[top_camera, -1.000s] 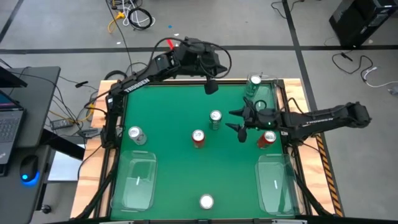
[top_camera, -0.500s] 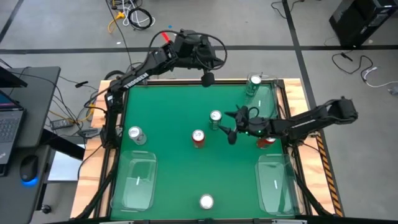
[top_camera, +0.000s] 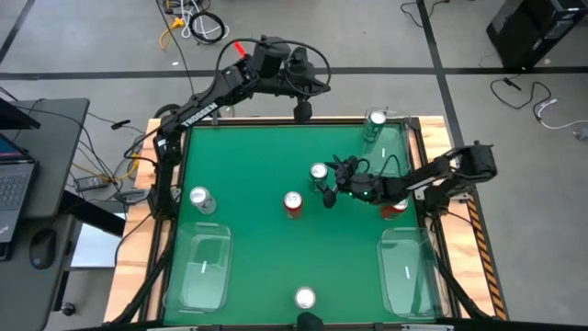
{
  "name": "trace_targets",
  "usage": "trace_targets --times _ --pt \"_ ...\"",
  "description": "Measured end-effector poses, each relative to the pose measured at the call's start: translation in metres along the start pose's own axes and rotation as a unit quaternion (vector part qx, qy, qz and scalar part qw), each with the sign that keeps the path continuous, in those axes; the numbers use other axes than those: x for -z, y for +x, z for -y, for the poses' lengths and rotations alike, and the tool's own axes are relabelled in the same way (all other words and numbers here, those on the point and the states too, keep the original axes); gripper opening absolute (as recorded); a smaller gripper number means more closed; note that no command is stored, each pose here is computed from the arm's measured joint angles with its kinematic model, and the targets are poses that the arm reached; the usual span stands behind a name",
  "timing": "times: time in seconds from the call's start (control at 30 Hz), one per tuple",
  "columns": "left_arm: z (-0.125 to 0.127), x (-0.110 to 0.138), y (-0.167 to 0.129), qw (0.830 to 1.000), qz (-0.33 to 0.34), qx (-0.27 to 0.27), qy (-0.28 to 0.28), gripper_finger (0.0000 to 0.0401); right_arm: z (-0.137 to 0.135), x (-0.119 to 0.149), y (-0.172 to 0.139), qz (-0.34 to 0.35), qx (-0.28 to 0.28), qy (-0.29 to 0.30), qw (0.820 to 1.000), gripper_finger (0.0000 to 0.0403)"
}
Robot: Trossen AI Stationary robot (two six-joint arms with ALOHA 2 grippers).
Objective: Sort soda cans
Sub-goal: Put the left green soda can into the top transparent bin
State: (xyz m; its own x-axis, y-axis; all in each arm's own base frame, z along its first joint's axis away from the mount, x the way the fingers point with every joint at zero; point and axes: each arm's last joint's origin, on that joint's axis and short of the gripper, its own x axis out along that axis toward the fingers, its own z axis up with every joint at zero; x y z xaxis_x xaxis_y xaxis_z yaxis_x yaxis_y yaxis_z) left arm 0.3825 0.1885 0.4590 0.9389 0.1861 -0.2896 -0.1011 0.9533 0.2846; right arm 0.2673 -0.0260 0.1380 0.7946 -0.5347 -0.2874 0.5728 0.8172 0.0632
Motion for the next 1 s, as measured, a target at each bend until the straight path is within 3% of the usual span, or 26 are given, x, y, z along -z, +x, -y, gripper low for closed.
trace_targets --times 0.3,0.53,0.63,1.0 --pt "-0.008 0.004 -0.002 1.0 -0.001 0.0 -0.002 0.0 0.002 0.001 0.02 -0.003 -0.018 0.026 1.0 0.0374" --pt "-0.012 0.005 -0.004 1.0 0.0 0.001 -0.004 0.0 0.007 0.004 0.025 -0.01 -0.012 0.028 0.999 0.0294" --pt "-0.014 0.006 -0.004 1.0 0.0 -0.001 -0.004 0.0 0.007 0.002 0.024 -0.006 -0.015 0.02 1.0 0.0293" --pt "-0.015 0.006 -0.005 1.0 0.003 0.003 -0.004 0.0 0.012 -0.052 -0.008 0.073 -0.021 0.007 0.997 0.0293"
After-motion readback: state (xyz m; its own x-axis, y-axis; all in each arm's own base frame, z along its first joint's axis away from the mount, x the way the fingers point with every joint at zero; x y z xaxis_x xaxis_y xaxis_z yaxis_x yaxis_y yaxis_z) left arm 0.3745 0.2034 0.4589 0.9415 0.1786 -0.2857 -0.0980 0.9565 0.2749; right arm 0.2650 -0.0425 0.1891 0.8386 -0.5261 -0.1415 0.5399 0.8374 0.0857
